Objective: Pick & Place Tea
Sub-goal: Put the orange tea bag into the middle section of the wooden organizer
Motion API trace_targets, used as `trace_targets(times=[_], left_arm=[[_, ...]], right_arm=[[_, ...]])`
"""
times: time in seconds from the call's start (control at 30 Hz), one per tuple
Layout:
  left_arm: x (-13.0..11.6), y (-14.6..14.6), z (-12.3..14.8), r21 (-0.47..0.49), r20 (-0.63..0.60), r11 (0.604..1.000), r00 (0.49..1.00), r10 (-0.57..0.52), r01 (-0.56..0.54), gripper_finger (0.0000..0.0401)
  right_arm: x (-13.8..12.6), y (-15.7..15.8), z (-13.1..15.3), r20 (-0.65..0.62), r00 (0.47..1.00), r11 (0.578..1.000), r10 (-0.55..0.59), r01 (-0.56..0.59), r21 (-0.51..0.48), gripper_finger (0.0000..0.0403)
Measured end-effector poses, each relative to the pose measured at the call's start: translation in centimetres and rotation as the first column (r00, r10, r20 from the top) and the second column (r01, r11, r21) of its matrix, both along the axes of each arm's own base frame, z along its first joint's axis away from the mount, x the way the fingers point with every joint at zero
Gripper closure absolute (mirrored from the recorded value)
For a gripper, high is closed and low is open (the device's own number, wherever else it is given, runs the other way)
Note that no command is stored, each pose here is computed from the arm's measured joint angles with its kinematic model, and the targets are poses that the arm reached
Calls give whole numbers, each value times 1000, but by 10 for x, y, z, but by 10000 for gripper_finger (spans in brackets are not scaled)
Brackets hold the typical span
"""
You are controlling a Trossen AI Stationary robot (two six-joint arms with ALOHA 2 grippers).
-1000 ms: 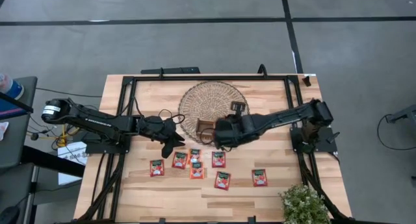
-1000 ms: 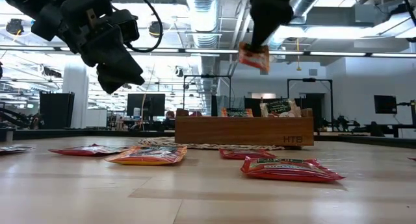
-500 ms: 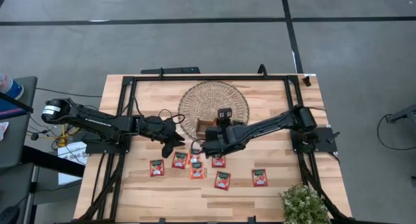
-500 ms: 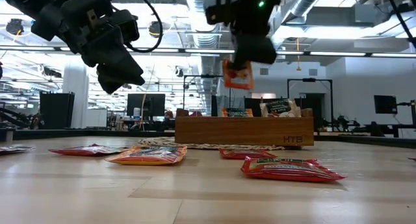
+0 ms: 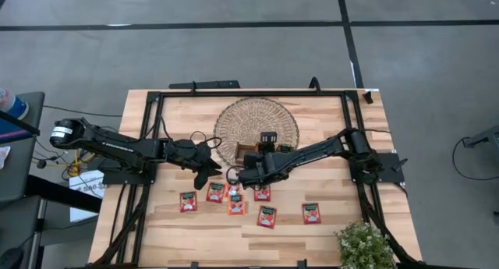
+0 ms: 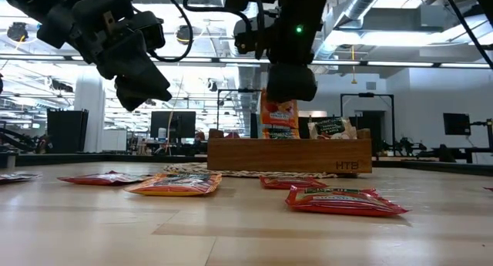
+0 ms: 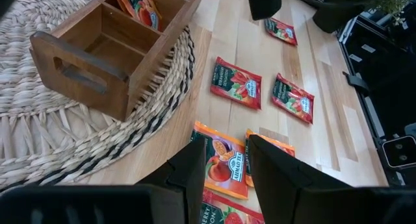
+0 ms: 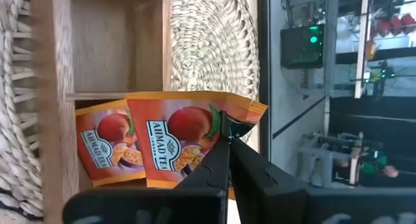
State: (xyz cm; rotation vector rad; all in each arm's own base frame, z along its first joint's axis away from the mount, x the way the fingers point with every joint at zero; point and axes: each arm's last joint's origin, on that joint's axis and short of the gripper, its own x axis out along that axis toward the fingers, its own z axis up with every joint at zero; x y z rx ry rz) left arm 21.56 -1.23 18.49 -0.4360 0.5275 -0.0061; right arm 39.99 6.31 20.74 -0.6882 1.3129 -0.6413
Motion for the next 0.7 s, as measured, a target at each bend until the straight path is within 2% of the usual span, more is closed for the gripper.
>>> trace_targets(times=[0.2,0.7], left_arm=[[0,0,0,3,1,1000,1000,-2,2,293],[0,0,1,4,7,1000,1000,-3,3,293]], right_arm=[[2,5,-10,-16,1000,999,3,-2,38,403],[2,2,-25,-34,999,1000,-29,29,10,403]])
